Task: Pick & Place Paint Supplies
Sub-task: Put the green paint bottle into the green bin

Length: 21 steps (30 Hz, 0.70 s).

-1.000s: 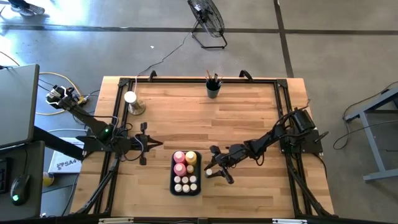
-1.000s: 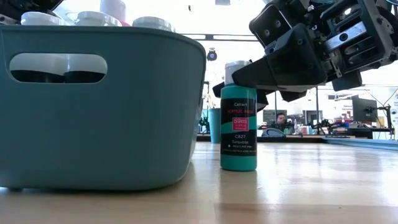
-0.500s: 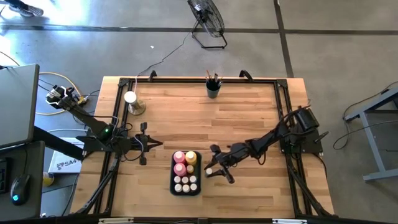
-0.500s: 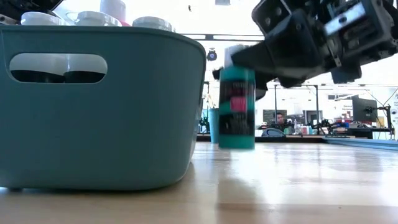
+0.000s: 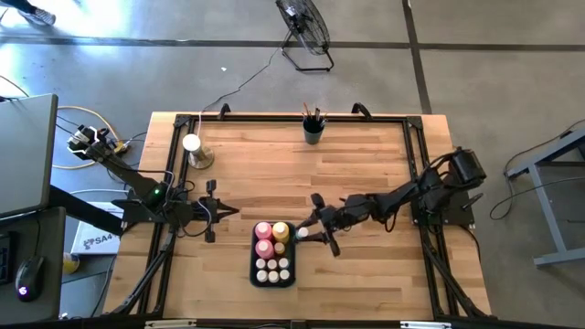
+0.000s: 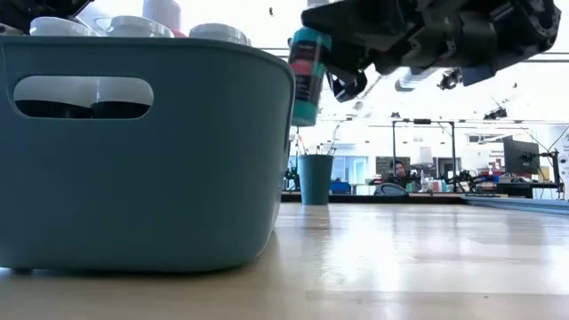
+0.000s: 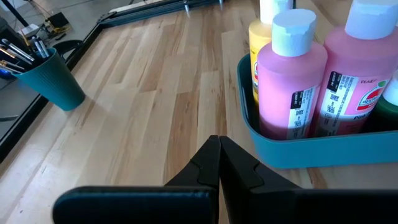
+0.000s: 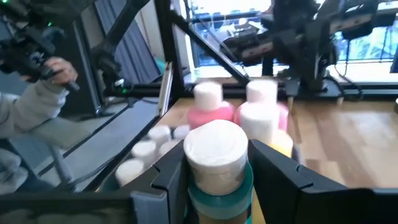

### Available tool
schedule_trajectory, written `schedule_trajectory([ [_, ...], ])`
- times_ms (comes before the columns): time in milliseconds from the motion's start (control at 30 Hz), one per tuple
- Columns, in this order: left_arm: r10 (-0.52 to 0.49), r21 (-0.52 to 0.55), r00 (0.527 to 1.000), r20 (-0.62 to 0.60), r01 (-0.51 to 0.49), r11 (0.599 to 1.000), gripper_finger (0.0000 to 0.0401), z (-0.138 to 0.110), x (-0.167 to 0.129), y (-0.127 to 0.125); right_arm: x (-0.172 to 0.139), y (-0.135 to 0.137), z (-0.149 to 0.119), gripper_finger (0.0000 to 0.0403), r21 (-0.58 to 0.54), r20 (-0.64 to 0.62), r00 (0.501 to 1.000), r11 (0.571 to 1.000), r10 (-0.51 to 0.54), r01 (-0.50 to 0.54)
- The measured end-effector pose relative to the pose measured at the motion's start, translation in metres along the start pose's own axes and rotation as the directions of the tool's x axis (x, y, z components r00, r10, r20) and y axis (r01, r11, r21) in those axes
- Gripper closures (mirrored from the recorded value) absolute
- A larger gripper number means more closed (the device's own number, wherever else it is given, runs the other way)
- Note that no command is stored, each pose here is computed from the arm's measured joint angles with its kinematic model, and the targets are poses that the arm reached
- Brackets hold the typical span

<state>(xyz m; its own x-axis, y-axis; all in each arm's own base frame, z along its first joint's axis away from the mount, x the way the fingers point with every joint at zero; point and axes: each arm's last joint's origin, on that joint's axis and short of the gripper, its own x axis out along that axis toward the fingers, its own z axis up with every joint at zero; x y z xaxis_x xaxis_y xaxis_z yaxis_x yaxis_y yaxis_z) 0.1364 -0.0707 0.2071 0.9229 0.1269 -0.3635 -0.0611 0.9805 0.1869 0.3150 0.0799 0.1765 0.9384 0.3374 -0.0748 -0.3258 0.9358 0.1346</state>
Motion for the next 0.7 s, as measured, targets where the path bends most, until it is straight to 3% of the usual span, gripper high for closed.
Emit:
schedule_trajectory([
  [267, 0.001, -0.015, 1.0, -0.002, -0.001, 1.0, 0.0401, 0.0, 0.0, 0.0, 0.014, 0.003, 0.006, 0.0262, -0.012, -0.085, 0.996, 1.0, -0.002, 0.001],
  [700, 0.012, -0.02, 1.0, -0.001, -0.012, 1.0, 0.0401, 0.0, 0.0, 0.0, 0.017, 0.012, 0.008, 0.0264, -0.022, -0.061, 0.998, 1.0, -0.005, 0.004],
])
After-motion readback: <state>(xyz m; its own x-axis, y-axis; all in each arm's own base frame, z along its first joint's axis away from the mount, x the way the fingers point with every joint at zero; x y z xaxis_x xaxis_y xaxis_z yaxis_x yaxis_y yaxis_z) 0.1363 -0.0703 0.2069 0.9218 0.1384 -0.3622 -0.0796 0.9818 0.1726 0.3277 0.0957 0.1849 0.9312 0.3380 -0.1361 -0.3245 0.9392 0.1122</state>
